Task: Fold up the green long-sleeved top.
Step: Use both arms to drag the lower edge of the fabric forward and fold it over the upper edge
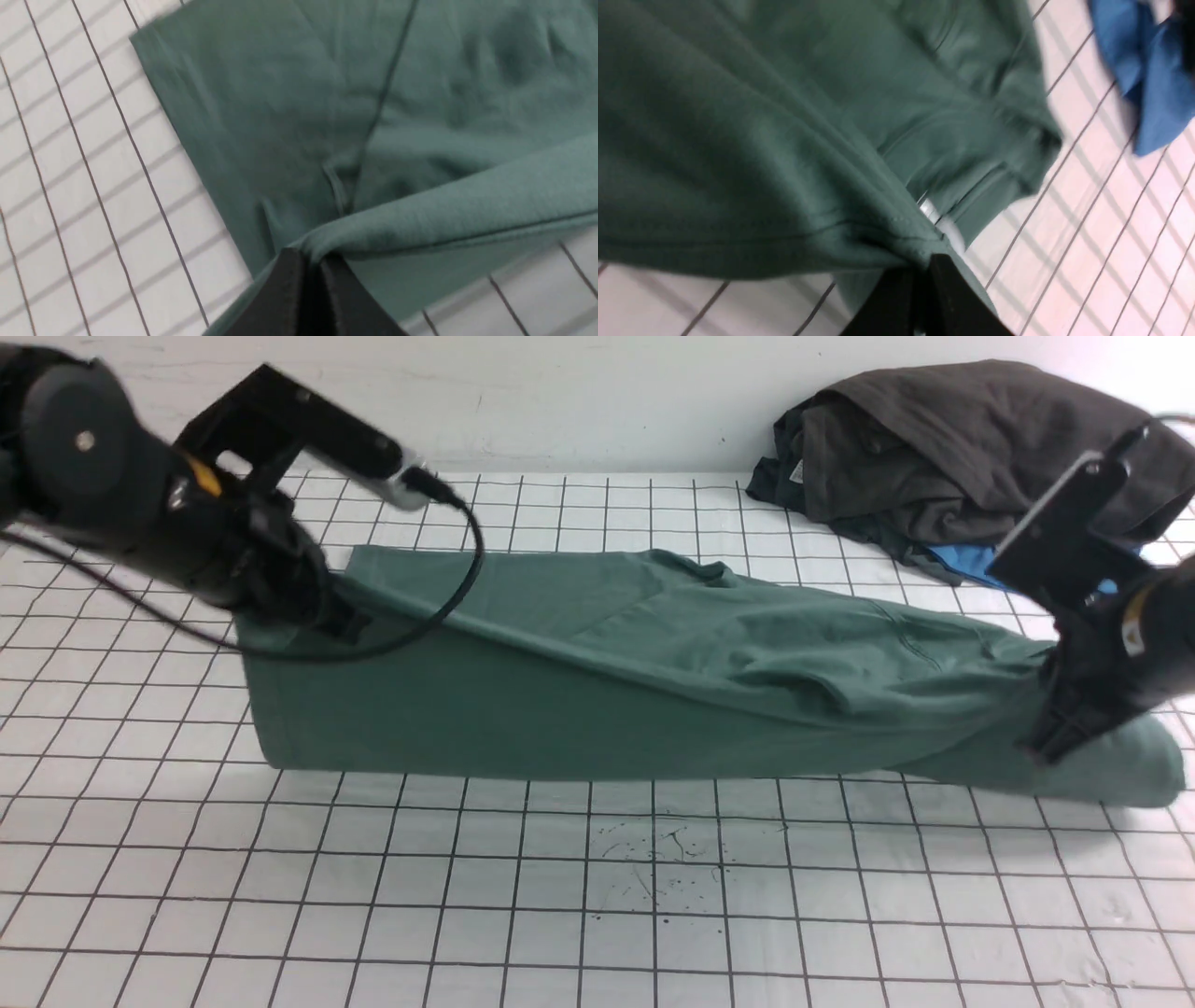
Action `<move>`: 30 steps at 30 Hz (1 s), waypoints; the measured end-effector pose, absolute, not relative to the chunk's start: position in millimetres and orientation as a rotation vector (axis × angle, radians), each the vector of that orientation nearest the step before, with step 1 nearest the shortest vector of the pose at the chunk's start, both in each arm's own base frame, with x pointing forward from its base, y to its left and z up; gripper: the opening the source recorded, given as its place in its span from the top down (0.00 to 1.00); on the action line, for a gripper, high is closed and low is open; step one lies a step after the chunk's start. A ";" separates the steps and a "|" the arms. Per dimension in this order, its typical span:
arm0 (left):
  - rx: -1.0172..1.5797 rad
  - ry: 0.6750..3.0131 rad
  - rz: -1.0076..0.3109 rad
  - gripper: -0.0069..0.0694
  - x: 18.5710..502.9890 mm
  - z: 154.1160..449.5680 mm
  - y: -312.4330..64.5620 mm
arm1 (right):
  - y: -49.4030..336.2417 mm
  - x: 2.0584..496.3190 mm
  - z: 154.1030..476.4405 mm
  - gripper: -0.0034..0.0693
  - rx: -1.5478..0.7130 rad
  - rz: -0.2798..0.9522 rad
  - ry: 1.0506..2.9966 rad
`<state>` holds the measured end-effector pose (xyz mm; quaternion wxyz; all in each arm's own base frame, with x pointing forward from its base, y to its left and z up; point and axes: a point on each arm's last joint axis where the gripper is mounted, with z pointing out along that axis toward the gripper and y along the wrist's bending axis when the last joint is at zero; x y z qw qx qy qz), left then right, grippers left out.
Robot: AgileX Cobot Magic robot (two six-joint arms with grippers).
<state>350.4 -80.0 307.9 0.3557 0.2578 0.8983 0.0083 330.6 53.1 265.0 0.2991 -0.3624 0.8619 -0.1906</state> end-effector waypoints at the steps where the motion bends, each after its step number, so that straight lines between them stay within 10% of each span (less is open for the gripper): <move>1: 0.661 2.308 0.026 0.91 363.5 306.7 -82.6 | 53.8 340.3 263.6 0.94 -0.960 -0.506 2.276; 15: 0.333 2.306 0.071 0.90 531.4 239.2 -62.3 | 74.8 503.5 210.8 0.93 -0.910 -0.563 2.172; 22: 0.266 2.284 0.081 0.54 565.5 194.4 -54.8 | 68.8 521.5 200.8 0.64 -0.750 -0.463 2.205; 30: 0.143 2.275 0.069 0.28 555.5 253.9 -49.7 | 57.7 504.3 248.9 0.46 -0.571 -0.441 2.259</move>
